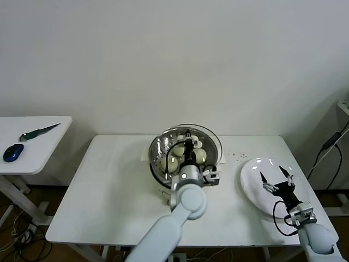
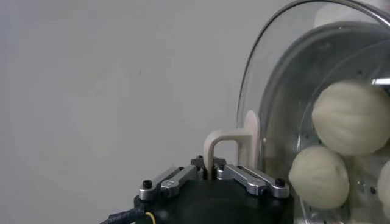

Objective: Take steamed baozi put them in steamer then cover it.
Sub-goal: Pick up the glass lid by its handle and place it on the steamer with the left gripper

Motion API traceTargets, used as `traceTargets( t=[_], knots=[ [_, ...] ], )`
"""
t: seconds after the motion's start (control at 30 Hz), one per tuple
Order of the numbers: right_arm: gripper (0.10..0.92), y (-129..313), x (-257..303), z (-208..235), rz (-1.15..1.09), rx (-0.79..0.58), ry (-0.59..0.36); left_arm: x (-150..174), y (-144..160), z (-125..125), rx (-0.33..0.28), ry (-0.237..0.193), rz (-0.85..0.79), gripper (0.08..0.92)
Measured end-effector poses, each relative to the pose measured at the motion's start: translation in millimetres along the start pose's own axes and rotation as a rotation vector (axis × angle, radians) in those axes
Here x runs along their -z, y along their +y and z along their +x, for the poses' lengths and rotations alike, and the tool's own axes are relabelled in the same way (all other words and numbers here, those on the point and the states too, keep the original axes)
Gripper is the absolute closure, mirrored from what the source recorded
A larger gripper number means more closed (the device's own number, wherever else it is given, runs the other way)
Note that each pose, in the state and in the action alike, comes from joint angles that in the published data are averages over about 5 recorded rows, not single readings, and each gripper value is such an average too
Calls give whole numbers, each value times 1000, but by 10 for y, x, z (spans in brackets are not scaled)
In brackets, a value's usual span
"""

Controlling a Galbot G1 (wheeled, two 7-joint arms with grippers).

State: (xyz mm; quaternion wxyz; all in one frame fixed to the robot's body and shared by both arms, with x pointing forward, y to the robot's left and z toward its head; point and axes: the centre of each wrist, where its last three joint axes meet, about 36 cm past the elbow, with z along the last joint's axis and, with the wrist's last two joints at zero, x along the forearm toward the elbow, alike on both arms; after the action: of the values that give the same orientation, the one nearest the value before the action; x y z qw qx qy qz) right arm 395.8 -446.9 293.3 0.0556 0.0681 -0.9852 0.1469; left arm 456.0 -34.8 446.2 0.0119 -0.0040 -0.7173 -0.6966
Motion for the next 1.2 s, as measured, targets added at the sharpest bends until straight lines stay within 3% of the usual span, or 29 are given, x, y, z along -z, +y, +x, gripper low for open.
traceTargets(
  t=[1.2],
  knots=[
    [200,67,-17,-29,15,12,-6,-75,-204,-122,-37,24,-30,847]
  ],
)
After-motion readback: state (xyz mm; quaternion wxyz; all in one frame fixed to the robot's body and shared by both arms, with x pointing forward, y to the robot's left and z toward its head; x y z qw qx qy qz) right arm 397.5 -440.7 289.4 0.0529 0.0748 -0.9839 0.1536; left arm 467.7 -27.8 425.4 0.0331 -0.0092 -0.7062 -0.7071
